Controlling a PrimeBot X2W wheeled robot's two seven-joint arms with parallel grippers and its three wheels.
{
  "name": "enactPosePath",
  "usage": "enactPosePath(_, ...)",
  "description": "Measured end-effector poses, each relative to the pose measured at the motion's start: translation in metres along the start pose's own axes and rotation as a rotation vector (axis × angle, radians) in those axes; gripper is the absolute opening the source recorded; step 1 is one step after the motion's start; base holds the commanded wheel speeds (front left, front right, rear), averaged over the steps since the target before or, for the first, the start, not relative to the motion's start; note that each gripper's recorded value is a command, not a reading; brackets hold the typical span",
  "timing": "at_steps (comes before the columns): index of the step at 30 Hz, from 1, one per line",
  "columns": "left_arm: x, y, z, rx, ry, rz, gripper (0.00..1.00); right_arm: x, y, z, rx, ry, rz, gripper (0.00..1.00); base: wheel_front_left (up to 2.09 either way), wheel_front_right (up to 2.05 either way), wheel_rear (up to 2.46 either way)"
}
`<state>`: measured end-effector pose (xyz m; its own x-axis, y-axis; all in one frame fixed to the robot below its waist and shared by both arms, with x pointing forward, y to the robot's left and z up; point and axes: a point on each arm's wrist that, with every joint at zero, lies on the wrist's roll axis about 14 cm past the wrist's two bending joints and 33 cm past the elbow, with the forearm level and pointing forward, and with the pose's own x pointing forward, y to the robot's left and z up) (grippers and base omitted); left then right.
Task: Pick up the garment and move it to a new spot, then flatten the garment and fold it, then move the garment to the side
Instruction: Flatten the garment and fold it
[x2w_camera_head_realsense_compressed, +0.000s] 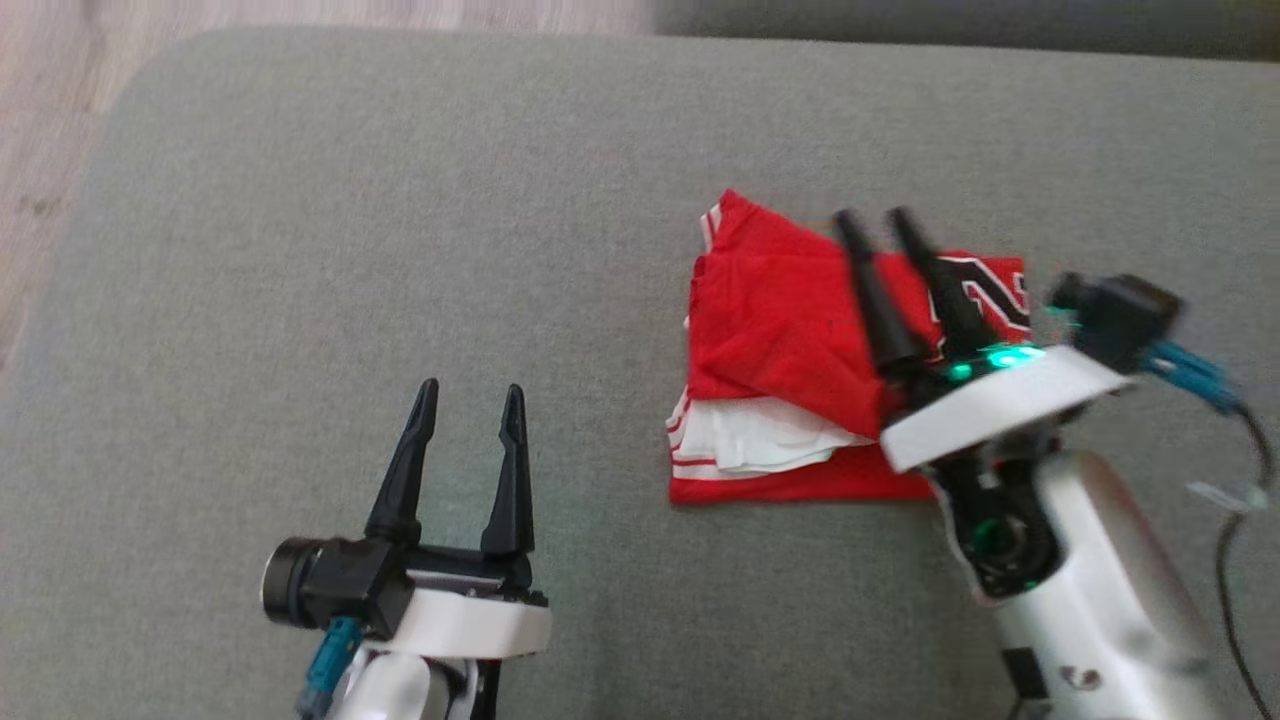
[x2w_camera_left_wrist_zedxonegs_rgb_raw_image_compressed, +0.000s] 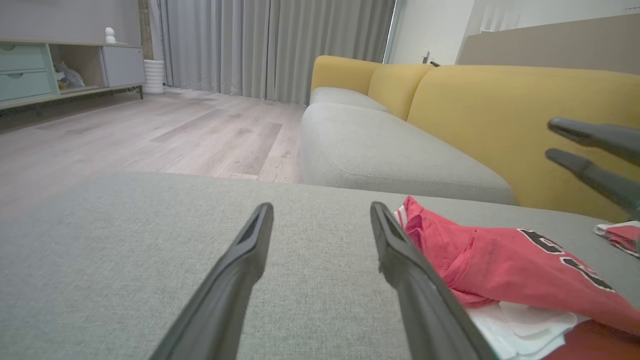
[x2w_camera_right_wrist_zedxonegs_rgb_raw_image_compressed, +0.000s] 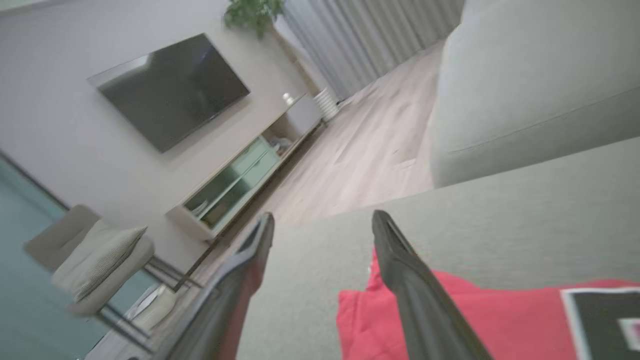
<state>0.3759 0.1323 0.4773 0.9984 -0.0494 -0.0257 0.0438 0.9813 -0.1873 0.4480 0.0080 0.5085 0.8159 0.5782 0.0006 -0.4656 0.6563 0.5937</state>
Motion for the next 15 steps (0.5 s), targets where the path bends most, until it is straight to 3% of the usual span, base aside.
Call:
enactPosePath(6,-0.007,-0.010,0.006,-0.005,-0.019,-0.035,1.00,-0.052,-0.048,0.049,-0.083,-0.196,-0.151,1.00,0.00,0.00,0.00)
enactPosePath(10,-0.018,-0.014,0.006,-0.006,-0.018,-0.048,1.00,-0.096,-0.079,0.050,-0.212,-0.187,-0.257,1.00,0.00,0.00,0.00)
enactPosePath(15,-0.034,-0.020,0.003,-0.008,-0.014,-0.070,1.00,-0.132,-0.089,0.030,-0.228,-0.150,-0.326,1.00,0.00,0.00,0.00)
